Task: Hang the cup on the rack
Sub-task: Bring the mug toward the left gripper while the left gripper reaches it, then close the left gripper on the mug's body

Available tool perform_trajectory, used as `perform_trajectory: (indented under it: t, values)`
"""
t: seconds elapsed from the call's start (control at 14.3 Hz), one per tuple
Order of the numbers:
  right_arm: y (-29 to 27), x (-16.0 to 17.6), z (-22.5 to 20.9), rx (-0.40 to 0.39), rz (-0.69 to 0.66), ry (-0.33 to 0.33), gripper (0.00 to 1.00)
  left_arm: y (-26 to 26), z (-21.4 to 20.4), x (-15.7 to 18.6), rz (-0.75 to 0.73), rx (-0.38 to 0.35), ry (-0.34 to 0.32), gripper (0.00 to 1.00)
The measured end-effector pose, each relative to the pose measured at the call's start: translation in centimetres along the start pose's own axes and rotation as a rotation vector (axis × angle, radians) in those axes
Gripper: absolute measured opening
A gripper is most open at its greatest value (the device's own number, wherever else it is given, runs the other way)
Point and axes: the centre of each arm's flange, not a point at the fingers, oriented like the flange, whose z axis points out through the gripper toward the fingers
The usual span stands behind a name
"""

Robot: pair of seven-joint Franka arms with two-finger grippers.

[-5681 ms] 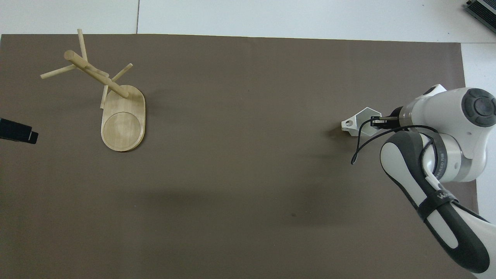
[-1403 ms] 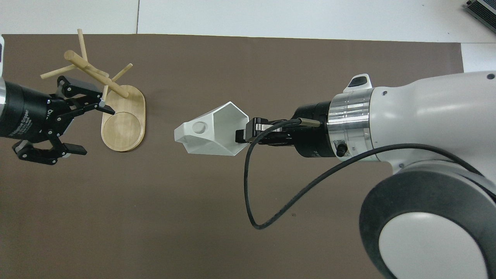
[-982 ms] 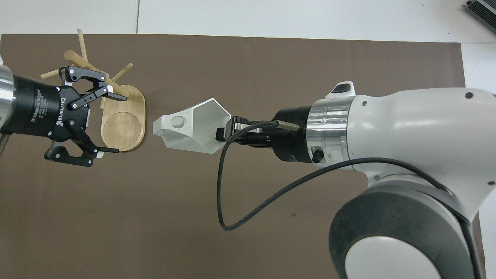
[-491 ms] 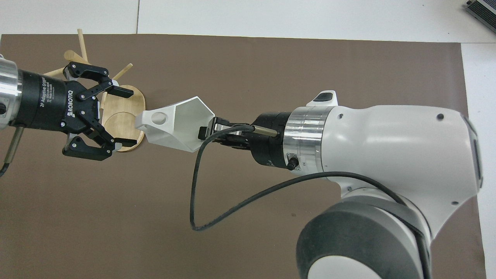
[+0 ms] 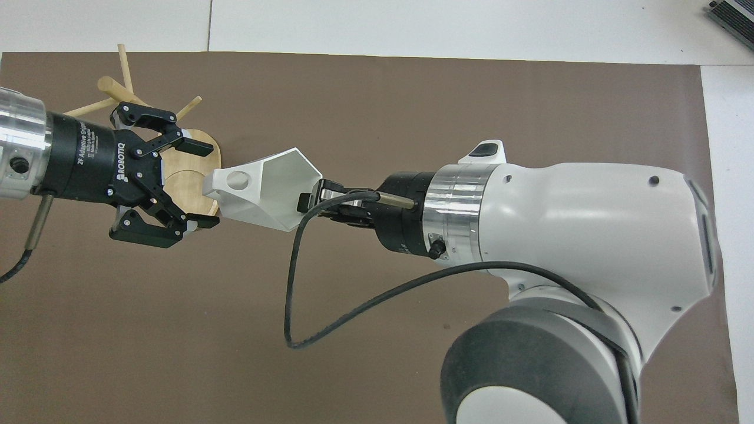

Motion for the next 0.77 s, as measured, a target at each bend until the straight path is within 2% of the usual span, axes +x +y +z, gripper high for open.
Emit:
perform_trajectory:
  t: [0.77]
  values:
    - [-0.9, -1.4, 1.0, 0.003, -0.02, -0.02, 0.06, -1.7, 0.7, -0.7, 0.021, 0.074, 0.02, 1.0]
